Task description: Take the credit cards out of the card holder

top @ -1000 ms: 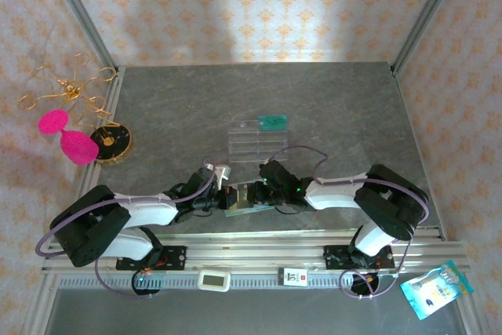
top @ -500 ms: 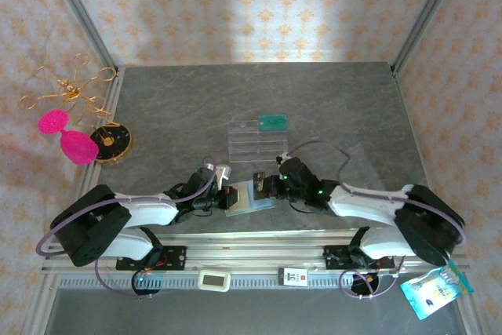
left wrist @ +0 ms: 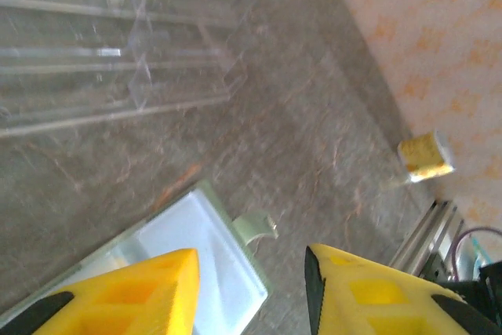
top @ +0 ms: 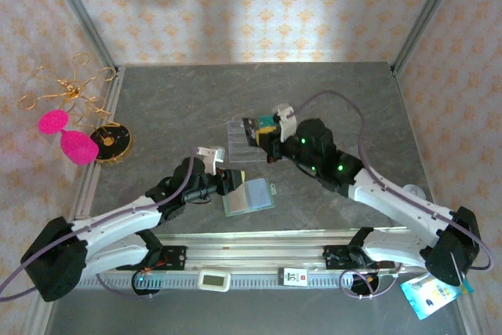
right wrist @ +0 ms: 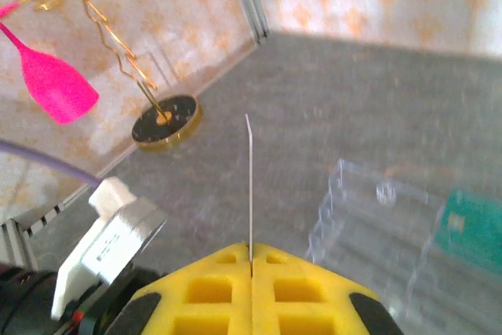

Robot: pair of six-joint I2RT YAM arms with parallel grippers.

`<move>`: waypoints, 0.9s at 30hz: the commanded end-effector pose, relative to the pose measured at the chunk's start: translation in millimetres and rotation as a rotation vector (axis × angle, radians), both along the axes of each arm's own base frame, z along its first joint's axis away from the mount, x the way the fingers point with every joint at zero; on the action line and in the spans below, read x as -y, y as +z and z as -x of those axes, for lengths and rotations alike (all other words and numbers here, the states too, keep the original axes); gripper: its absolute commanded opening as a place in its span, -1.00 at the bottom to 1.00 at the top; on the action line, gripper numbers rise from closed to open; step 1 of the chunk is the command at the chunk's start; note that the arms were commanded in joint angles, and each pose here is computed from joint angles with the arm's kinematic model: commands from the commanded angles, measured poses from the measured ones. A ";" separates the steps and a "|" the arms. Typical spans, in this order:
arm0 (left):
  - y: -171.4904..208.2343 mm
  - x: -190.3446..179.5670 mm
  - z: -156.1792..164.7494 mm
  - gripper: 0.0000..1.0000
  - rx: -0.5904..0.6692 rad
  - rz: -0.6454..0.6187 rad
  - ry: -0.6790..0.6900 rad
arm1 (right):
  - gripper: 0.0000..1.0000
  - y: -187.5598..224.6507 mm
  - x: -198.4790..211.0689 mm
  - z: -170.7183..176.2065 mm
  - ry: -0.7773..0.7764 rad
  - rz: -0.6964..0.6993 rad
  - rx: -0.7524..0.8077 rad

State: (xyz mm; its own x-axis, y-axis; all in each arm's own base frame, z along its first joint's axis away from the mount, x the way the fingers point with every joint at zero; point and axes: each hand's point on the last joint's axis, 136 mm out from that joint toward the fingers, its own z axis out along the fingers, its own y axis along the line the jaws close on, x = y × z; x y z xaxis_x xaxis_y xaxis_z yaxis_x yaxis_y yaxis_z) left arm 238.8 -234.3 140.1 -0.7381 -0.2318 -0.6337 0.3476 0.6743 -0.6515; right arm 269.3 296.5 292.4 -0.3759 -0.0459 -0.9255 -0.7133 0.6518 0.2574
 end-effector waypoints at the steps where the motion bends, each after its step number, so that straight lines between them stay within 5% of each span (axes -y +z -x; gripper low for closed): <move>1: -1.4 -21.6 -4.9 -0.15 -0.017 -0.063 0.086 | -1.00 -3.9 -15.9 -5.6 0.161 0.200 0.129; 15: 22.3 -81.1 -21.0 -0.02 0.040 -0.179 0.312 | -1.00 -44.7 -32.1 -66.3 0.579 0.656 0.112; 27: 18.7 -96.0 -42.8 -0.04 0.061 -0.293 0.351 | -1.00 -85.2 -32.1 -115.7 0.716 0.817 0.105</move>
